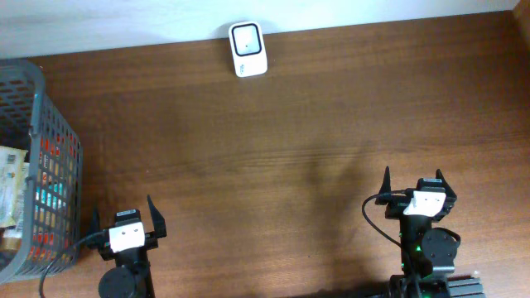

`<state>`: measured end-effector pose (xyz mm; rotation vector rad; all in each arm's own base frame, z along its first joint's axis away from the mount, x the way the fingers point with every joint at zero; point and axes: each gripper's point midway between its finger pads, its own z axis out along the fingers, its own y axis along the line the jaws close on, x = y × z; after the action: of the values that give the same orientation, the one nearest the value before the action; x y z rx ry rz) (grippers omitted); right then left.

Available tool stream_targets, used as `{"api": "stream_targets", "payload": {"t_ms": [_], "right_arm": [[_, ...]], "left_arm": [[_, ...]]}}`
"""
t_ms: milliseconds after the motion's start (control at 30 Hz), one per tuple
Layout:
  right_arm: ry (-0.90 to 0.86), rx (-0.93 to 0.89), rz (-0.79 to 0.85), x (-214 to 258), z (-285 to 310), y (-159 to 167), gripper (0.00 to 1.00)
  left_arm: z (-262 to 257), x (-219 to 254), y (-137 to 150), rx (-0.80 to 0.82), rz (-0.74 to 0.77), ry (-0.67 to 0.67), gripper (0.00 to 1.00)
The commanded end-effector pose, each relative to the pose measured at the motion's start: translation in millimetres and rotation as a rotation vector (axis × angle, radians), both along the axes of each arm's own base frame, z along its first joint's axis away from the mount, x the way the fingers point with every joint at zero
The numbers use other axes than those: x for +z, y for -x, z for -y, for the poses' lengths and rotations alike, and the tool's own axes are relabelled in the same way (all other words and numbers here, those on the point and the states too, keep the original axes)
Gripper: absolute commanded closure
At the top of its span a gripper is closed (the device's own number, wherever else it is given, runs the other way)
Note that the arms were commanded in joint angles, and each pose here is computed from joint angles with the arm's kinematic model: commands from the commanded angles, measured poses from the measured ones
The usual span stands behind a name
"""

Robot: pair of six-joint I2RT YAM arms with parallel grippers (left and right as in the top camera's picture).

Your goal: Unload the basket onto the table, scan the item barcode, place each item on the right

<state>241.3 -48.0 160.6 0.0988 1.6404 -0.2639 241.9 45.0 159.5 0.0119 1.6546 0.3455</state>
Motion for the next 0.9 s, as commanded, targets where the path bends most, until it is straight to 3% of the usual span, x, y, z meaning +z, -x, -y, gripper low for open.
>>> {"api": "stream_targets", "payload": {"t_ms": [0, 567, 667, 867], "right_arm": [[-0.003, -0.022, 0.002, -2, 4, 1, 0.02], [-0.003, 0.078, 0.002, -2, -20, -3, 0.01], [-0.003, 0.078, 0.002, -2, -20, -3, 0.02], [-0.003, 0.078, 0.002, -2, -20, -3, 0.01]], "left_arm": [[-1, -1, 0, 0.002, -0.001, -0.016, 0.01], [-3, 0, 1, 0.016, 0.003, -0.017, 0.01], [15, 12, -3, -0.091, 0.053, -0.013, 0.01], [16, 81, 4, -0.092, 0.150, -0.033, 0.01]]}}
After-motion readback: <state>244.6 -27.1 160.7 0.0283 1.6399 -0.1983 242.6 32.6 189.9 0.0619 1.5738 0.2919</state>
